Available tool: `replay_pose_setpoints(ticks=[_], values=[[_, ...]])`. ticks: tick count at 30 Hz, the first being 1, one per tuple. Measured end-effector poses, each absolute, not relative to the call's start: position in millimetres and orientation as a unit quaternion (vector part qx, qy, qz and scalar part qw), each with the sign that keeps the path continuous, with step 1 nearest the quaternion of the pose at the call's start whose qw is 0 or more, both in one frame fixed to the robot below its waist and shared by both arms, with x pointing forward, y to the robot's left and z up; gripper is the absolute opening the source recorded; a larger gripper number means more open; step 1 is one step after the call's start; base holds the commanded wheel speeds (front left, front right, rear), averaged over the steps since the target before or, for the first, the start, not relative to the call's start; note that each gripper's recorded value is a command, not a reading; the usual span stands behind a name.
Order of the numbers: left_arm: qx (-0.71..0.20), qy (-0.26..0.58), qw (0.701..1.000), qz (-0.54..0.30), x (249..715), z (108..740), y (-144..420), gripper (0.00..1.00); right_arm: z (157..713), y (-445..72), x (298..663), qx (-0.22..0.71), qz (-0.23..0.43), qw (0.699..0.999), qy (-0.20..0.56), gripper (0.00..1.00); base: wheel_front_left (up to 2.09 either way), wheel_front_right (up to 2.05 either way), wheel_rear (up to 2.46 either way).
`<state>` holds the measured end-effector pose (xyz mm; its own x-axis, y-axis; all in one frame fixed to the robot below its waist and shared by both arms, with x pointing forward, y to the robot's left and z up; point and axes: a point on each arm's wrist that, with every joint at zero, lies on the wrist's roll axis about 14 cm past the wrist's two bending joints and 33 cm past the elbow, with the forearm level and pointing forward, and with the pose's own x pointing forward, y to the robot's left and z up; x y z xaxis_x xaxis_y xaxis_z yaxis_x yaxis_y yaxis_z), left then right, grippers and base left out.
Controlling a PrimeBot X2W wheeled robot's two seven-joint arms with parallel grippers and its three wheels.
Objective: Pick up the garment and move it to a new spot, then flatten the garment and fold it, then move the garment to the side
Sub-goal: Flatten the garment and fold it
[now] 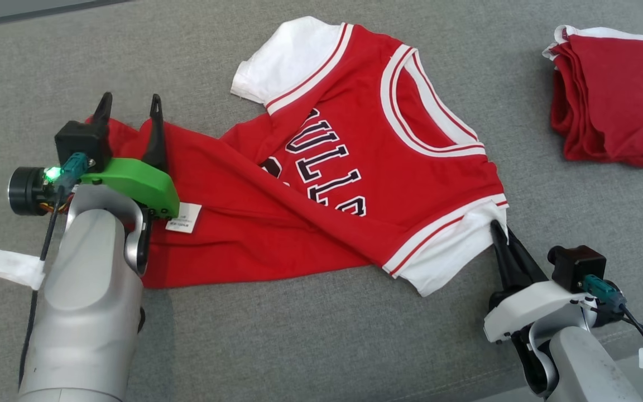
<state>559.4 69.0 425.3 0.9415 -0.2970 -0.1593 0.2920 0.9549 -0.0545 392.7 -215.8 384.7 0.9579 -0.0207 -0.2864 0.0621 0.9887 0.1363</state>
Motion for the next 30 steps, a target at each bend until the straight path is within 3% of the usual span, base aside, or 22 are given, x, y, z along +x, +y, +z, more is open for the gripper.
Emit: replay_pose_setpoints(ticks=[5, 11, 12, 13, 14, 30], values=[[-0.039, 0.038, 0.987, -0.15, 548, 455, 70, 1.0, 386, -216, 387, 0.072, -0.02, 0.987, 0.144, 0.0, 0.0, 0.0, 0.0], [-0.04, 0.045, 0.99, -0.127, 514, 454, 91, 1.0, 396, -208, 379, 0.076, -0.01, 0.988, 0.132, 0.0, 0.0, 0.0, 0.0], [-0.042, 0.049, 0.99, -0.123, 507, 453, 94, 1.0, 398, -207, 378, 0.077, -0.01, 0.988, 0.13, 0.22, 0.0, 0.0, 0.0], [-0.044, 0.052, 0.991, -0.119, 499, 451, 97, 1.0, 400, -207, 376, 0.078, -0.01, 0.989, 0.126, 0.8, 0.0, 0.0, 0.0], [-0.044, 0.055, 0.991, -0.115, 492, 449, 100, 1.0, 402, -207, 374, 0.078, -0.011, 0.989, 0.124, 1.0, 0.0, 0.0, 0.0], [-0.072, 0.066, 0.992, -0.086, 378, 443, 118, 1.0, 424, -216, 333, 0.081, -0.032, 0.992, 0.09, 1.0, 0.0, 0.0, 0.0]])
